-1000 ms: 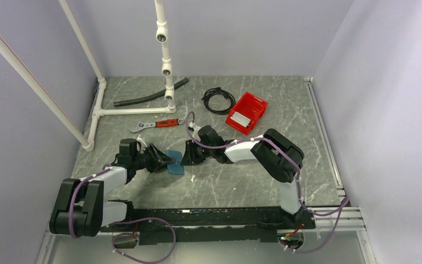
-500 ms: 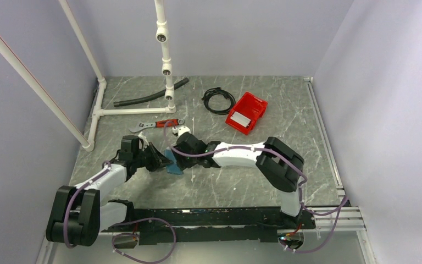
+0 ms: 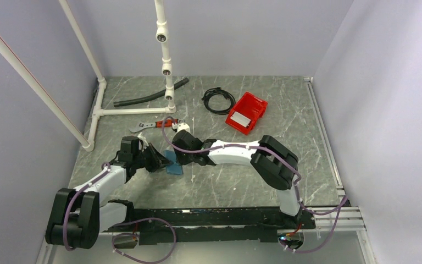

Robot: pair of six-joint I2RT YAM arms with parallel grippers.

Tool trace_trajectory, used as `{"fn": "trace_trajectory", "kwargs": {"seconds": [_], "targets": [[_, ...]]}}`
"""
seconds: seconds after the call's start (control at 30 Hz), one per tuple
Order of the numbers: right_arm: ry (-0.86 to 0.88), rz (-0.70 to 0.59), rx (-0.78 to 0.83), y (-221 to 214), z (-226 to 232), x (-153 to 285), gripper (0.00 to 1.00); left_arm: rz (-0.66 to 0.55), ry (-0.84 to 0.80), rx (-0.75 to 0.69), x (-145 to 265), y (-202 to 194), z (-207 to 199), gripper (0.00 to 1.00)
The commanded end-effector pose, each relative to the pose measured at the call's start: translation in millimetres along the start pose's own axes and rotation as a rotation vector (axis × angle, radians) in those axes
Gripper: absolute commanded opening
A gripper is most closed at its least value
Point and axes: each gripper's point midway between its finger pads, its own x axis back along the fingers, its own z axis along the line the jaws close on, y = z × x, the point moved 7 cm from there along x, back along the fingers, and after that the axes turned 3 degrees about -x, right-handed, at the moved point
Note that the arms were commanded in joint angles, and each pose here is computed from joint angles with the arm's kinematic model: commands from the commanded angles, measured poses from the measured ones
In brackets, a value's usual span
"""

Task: Put the credit cards into the card holder
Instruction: Open the card holder at the center of the board.

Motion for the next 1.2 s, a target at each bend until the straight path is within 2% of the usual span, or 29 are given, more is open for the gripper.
{"fn": "trace_trajectory", "kwargs": {"seconds": [0.0, 0.23, 0.53, 0.7, 0.87, 0.93, 1.0, 1.13, 1.17], "targets": [[0.087, -0.022, -0.071, 6.6, 17.9, -0.5, 0.34, -0.026, -0.056, -0.021, 0.3, 3.8, -8.1, 0.00], [0.063, -0.033, -0.144, 18.8, 21.5, 9.4, 0.50, -0.032, -0.052, -0.027, 0.7, 2.3, -6.1, 0.00], [0.111, -0.011, -0.153, 14.6, 29.3, 10.4, 0.52, -0.039, -0.051, -0.022, 1.6, 2.7, -6.7, 0.00], [0.140, 0.083, -0.215, -9.6, 26.1, 1.9, 0.53, -0.041, -0.055, -0.022, 1.5, 2.1, -6.4, 0.00], [0.051, 0.126, -0.238, -37.4, 4.0, -6.0, 0.41, -0.053, -0.050, -0.028, 3.7, 3.2, -7.4, 0.00], [0.001, 0.119, -0.227, -41.2, -4.6, -5.4, 0.31, -0.061, -0.037, -0.031, 4.9, 3.1, -6.4, 0.00], [-0.025, 0.100, -0.214, -41.6, -9.9, -1.1, 0.16, -0.073, -0.023, -0.032, 6.4, 3.2, -5.3, 0.00], [-0.082, 0.079, -0.177, -45.9, -17.6, 9.0, 0.00, -0.118, -0.001, -0.035, 9.9, 4.1, -2.9, 0.00], [-0.106, 0.076, -0.164, -47.5, -21.1, 10.8, 0.00, -0.125, 0.008, -0.032, 11.8, 3.2, -2.2, 0.00]]}}
